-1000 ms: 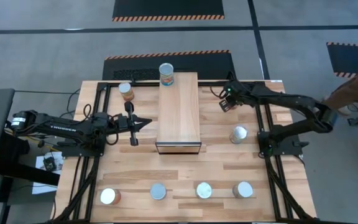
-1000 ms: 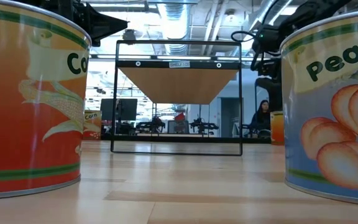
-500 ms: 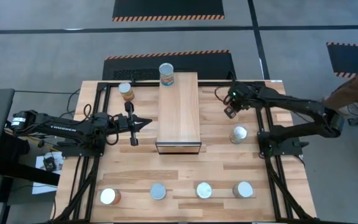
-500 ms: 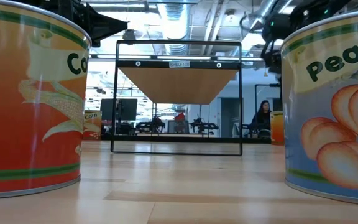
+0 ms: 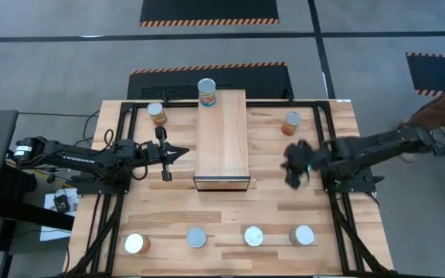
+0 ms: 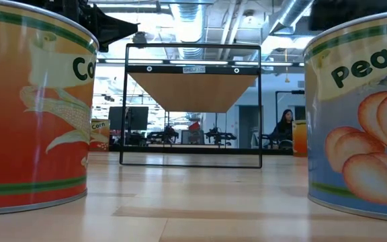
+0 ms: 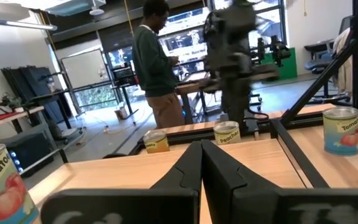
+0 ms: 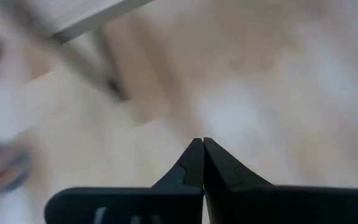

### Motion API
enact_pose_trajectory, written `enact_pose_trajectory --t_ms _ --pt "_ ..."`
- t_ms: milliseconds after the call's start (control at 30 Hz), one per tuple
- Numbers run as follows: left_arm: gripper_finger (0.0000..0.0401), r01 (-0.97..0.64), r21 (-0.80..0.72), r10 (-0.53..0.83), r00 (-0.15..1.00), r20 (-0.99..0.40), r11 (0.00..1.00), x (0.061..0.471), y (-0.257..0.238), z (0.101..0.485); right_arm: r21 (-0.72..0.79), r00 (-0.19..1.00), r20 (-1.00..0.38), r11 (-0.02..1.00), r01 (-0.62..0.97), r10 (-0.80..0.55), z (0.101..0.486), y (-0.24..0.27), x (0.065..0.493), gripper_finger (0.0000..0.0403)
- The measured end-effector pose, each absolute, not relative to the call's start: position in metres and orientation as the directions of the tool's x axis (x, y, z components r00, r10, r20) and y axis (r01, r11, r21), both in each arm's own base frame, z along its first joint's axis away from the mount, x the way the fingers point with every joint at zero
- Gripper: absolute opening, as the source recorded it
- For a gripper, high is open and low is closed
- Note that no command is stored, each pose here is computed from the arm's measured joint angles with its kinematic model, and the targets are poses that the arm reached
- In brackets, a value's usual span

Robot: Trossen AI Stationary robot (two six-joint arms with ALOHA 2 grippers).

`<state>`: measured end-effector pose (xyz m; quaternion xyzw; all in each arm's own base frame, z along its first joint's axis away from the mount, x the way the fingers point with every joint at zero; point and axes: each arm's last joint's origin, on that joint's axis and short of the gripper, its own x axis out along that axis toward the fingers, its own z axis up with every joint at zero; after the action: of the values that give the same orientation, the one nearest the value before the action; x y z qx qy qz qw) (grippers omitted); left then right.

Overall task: Pick and place cans onto a shelf
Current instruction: Put the canned tomatoes on the shelf aligned with other canned tomatoes

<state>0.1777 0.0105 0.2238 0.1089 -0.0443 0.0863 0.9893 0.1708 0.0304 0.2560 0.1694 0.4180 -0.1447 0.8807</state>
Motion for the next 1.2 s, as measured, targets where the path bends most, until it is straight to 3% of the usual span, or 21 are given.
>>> enact_pose_trajectory --t_ms 200,433,667,1033,1200 --pt "0.0000 -0.176 0.210 0.160 0.983 0.091 0.962 0.178 0.010 0.222 0.306 0.544 -0.833 0.902 0.303 0.099 0.245 0.108 0.159 0.0013" --pt "0.0000 -0.176 0.210 0.160 0.983 0.091 0.962 0.178 0.010 0.222 0.395 0.481 -0.856 0.838 0.377 0.187 0.244 0.178 0.136 0.0054" --pt "0.0000 -0.176 0.210 0.160 0.983 0.090 0.962 0.178 0.010 0.222 0.252 0.370 -0.924 0.878 0.407 0.093 0.240 0.226 0.131 0.0092" --pt "0.0000 -0.177 0.210 0.162 0.983 0.088 0.961 0.178 0.011 0.222 0.065 0.294 -0.954 0.920 0.386 -0.055 0.247 0.265 0.150 0.0183" --pt "0.0000 -0.177 0.210 0.162 0.983 0.088 0.961 0.178 0.011 0.222 0.042 0.269 -0.960 0.918 0.395 -0.072 0.237 0.270 0.159 0.0194"
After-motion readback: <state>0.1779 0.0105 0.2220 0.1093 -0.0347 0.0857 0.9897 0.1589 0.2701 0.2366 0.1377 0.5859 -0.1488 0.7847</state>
